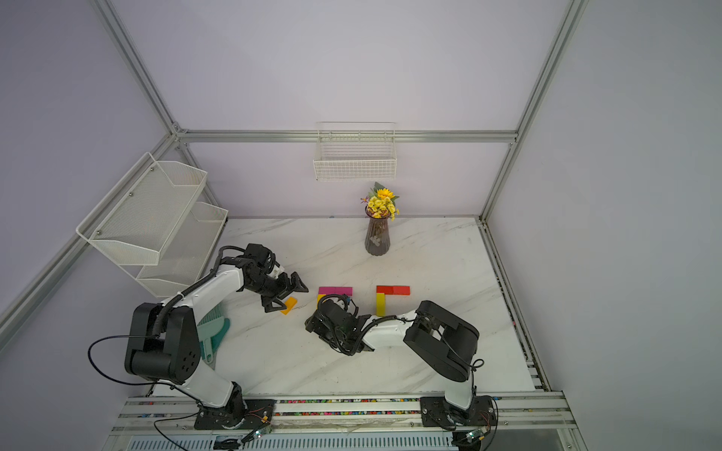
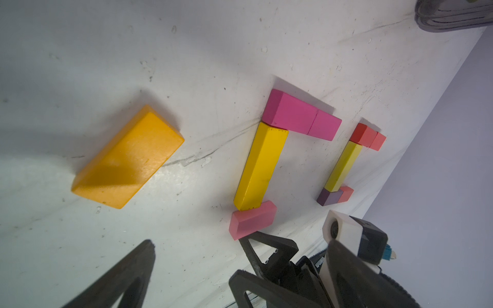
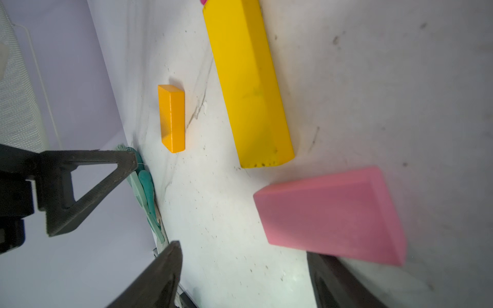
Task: Assemble the letter c with building blocks
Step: Assemble the building block at the center of the board.
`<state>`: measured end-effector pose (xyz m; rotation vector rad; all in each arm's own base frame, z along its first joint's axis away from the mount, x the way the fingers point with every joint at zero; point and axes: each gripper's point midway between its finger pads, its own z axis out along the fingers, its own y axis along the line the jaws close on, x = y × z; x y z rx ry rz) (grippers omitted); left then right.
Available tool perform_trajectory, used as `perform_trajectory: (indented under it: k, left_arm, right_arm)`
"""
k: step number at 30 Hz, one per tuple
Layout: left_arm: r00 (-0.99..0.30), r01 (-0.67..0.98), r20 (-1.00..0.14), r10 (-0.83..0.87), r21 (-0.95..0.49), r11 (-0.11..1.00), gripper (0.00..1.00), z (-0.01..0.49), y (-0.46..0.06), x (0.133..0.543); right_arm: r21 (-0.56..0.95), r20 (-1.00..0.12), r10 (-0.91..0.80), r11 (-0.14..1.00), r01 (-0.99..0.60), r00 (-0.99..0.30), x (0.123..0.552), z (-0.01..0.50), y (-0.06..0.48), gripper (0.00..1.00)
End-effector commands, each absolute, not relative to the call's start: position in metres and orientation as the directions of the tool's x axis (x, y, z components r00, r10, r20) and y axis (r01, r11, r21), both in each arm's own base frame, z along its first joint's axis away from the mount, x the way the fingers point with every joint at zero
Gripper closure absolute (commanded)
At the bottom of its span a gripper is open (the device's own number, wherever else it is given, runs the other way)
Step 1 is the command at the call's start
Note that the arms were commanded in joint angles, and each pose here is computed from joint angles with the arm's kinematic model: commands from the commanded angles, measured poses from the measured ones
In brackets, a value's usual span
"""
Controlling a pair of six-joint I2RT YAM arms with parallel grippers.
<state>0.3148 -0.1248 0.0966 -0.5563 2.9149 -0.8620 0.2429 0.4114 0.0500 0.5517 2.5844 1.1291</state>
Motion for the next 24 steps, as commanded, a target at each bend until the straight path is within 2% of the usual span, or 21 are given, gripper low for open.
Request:
perform_trajectory:
  k: [1,16,24]
  left_arm:
    - [-0.938,-0.302,0.029,-0.345,-0.556,0.775,0.0,0.105,-0.124,0.322]
    - [-0.936,-0.307,0.033,-0.35,-0.557,0.772,0.0,0.103,-0.124,0.324]
    - [-0.937,-0.306,0.035,-0.348,-0.564,0.767,0.0,0.105,-0.125,0.326]
  right_arm:
    - [0.692,-0.063,0.452,0.662,0.287,-0.89,0.236,0.024,0.405,0.24]
    - [0.695,-0.051,0.449,0.658,0.292,-0.892,0.229,0.027,0.397,0.24]
    - [0.672,-0.044,0.502,0.655,0.347,-0.864,0.212,0.024,0.351,0.24]
